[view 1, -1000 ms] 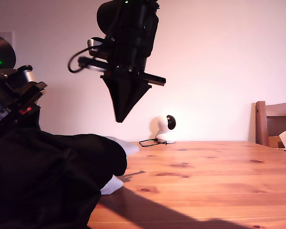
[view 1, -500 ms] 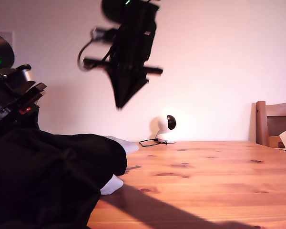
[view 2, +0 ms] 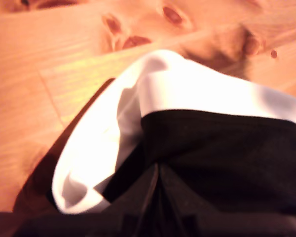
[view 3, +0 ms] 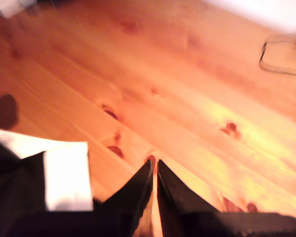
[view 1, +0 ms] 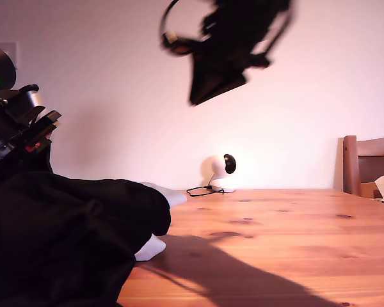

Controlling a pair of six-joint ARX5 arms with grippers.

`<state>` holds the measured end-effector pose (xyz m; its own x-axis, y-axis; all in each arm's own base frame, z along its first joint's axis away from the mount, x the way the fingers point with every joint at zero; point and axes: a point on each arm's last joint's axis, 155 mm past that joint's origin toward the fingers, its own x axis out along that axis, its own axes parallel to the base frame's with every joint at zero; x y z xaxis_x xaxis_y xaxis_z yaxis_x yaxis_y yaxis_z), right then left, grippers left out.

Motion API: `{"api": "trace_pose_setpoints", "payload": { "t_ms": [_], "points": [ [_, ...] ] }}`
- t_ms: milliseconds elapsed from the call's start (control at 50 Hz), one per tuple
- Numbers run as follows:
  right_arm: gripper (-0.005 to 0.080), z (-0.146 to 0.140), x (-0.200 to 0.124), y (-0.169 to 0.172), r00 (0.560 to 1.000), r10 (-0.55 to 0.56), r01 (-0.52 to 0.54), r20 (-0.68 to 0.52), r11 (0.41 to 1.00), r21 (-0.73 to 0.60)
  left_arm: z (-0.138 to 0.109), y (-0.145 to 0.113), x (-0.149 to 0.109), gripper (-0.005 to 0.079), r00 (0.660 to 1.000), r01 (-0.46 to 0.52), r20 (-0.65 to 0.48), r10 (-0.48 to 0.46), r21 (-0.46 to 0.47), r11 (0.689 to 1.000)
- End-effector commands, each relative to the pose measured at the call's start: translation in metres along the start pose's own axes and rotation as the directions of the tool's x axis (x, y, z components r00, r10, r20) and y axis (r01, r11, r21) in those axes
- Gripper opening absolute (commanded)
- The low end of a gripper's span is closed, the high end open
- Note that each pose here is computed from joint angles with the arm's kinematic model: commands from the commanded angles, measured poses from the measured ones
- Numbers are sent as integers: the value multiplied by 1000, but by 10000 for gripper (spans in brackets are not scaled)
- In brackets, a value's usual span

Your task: Fold the shorts in front of you. After folding it, place it to the left side.

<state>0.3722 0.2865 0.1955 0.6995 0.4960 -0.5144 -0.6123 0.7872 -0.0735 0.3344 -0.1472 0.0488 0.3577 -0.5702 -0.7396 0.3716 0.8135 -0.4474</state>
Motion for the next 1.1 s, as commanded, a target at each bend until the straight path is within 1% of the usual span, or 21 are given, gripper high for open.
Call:
{"api": "trace_pose_setpoints", "payload": {
  "t_ms": [0,80,160,240,340,460,640,760,880,1080],
  "points": [
    [-11,-12,-13,1,1000,7,-7,11,1000,18,-4,3,4,-19,1000,0,-11,0,-4,1000],
    [-11,-35,-17,2,999,41,-38,-30,994,100,-6,4,6,-19,1000,-1,-19,1,-9,1000],
    [-11,-53,-18,9,989,117,-97,-87,973,208,-12,7,10,-19,999,-1,-43,0,-27,1000],
    [-11,-58,-18,17,977,186,-148,-100,941,306,-20,10,17,-19,997,-2,-73,-1,-46,999],
    [-11,-64,-15,24,968,223,-166,-119,915,367,-28,14,22,-19,995,-5,-103,-2,-63,998],
    [-11,-78,-7,32,951,267,-180,-159,891,417,-33,15,24,-19,993,-6,-119,-2,-73,997],
    [-11,-106,9,55,896,385,-225,-222,825,519,-39,15,23,-19,990,-12,-143,-1,-86,996],
    [-11,-121,14,64,867,427,-228,-256,797,559,-44,16,24,-19,987,-15,-161,0,-96,995],
    [-11,-133,18,73,835,474,-244,-279,775,583,-51,18,27,-19,983,-17,-185,-3,-104,994],
    [-11,-147,26,84,810,501,-249,-304,764,596,-54,19,29,-19,981,-17,-195,-5,-112,994]
  ]
}}
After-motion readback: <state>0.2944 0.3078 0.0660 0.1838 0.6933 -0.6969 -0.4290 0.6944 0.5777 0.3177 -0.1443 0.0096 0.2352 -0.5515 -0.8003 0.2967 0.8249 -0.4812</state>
